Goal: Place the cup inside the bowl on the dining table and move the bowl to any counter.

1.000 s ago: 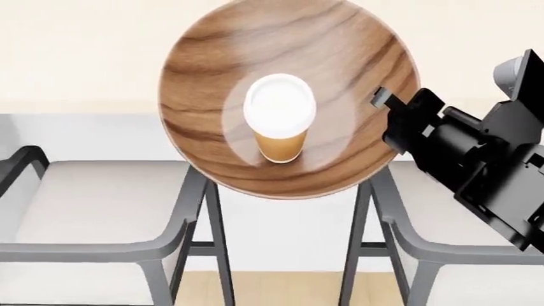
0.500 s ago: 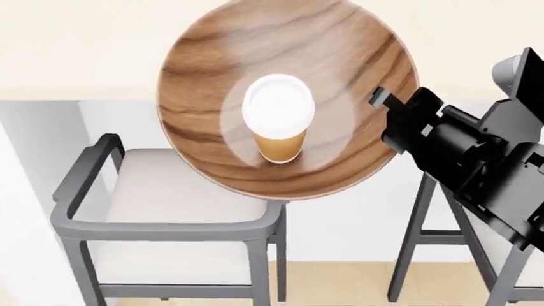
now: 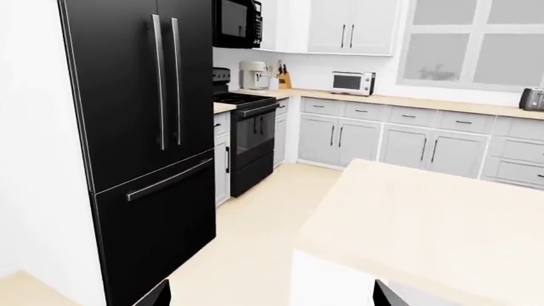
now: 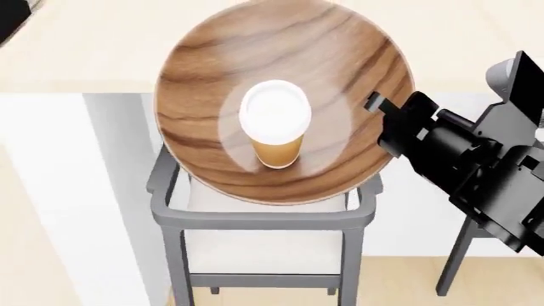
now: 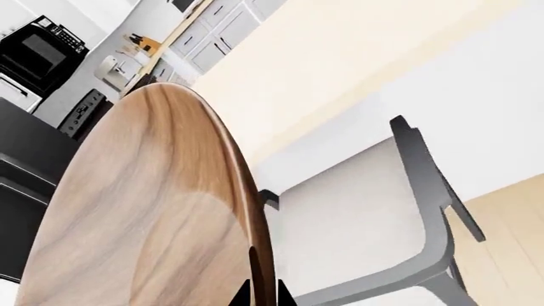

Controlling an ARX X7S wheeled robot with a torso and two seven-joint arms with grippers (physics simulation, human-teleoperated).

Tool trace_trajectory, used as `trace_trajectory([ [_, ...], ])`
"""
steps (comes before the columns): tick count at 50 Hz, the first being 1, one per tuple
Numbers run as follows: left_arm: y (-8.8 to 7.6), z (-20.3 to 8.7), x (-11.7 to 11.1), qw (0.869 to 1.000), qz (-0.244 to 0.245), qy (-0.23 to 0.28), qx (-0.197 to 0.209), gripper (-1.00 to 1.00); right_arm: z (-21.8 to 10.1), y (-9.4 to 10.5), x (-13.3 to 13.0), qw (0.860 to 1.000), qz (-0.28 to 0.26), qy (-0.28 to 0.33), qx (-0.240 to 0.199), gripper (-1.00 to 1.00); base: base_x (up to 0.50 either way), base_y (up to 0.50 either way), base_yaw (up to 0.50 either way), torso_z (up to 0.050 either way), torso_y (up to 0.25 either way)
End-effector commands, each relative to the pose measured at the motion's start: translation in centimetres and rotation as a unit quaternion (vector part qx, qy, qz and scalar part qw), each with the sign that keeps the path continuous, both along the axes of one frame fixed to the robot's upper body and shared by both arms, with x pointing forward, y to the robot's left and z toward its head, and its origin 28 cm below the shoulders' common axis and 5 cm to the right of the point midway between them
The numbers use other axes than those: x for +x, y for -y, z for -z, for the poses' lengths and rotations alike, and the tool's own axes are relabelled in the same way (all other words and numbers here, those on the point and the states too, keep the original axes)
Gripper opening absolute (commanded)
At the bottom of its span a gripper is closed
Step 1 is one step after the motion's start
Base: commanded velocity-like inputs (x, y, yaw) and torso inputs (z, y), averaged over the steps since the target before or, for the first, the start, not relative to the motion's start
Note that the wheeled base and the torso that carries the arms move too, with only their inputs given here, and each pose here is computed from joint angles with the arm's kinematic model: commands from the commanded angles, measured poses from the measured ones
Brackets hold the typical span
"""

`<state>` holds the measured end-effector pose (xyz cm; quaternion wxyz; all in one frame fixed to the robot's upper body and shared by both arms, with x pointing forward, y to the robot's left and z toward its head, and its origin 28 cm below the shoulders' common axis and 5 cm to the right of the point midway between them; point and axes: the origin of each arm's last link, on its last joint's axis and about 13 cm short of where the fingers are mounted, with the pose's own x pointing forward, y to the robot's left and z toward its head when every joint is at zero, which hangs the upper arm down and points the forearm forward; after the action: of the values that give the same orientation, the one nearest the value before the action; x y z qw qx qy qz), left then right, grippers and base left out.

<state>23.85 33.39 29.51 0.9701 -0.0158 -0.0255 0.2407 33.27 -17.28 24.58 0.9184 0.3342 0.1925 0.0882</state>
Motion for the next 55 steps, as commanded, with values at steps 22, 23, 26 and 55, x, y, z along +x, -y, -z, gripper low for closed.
trace_trajectory([
  [22,0.19,0.93,0.37,1.000,0.009,-0.002,-0.014,1.00,-0.16,-0.09,-0.08,0.999,-0.006,0.039,-0.027,-1.00,0.01,0.50,0.00,0.000,0.000],
  [23,0.15,0.92,0.34,1.000,0.009,-0.001,-0.014,1.00,-0.19,-0.08,-0.08,0.999,-0.006,0.039,-0.027,-1.00,0.01,0.50,0.00,0.000,0.000],
  [26,0.18,1.01,0.38,1.000,0.009,-0.001,-0.015,1.00,-0.13,-0.11,-0.10,0.999,-0.007,0.040,-0.029,-1.00,0.01,0.50,0.00,0.000,0.000],
  [55,0.02,0.90,0.17,1.000,0.012,0.001,-0.016,1.00,-0.01,-0.13,-0.21,0.998,-0.001,0.040,-0.037,-1.00,0.01,0.50,0.00,0.000,0.001],
])
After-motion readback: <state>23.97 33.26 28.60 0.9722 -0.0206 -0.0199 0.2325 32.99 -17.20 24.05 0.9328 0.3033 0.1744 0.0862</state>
